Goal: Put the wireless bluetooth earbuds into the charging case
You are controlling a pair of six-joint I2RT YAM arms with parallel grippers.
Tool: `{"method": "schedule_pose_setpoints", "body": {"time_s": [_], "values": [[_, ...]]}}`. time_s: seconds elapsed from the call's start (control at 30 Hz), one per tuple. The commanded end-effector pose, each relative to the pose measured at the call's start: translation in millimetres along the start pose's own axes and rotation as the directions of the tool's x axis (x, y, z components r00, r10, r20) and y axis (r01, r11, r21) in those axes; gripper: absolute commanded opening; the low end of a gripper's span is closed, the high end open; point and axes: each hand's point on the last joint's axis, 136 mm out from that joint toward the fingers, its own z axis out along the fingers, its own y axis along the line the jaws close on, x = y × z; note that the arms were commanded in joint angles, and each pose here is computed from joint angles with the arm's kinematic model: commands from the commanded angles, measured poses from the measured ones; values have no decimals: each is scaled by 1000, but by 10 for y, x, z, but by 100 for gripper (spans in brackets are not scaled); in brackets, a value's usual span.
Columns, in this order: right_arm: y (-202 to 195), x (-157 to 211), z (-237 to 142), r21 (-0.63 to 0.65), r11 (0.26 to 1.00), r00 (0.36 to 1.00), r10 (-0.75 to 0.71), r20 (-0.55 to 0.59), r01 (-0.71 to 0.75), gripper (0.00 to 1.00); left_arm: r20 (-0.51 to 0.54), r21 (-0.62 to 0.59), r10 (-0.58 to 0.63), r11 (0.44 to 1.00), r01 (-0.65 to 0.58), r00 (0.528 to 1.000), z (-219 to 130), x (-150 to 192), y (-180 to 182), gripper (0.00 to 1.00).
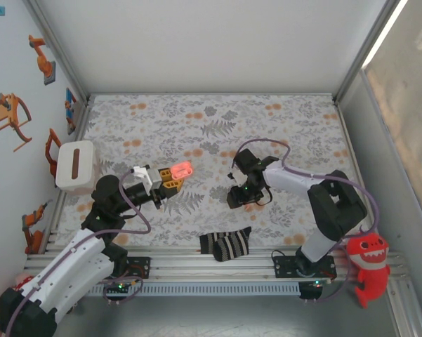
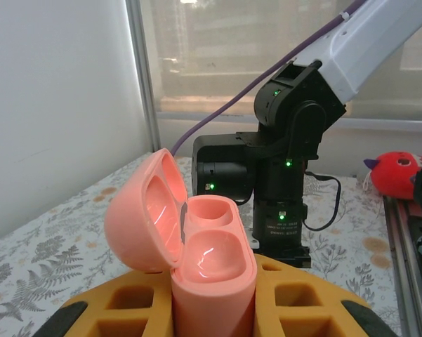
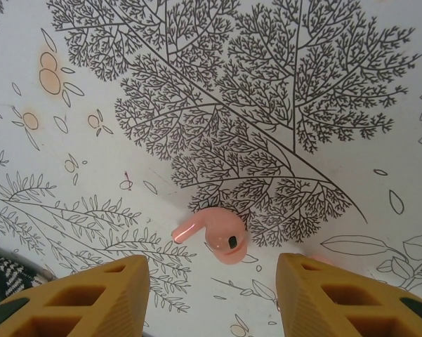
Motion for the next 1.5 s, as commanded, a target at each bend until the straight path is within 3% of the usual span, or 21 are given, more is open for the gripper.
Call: {"method": "schedule_pose_setpoints", "body": {"time_s": [0.0, 0.3, 1.47], "values": [[26, -90, -35, -13, 1000, 1000, -12, 18, 13, 49, 3, 6, 24, 1000, -24, 1000, 9, -12, -13, 0], [33, -171, 2, -24, 999, 1000, -23, 17, 23, 41, -2, 8, 26, 1000, -26, 1000, 11, -5, -28, 0], [-121, 33, 272, 4, 1000, 996, 9, -90, -9, 31, -26, 21, 30, 999, -30, 999, 27, 32, -74, 0]]}}
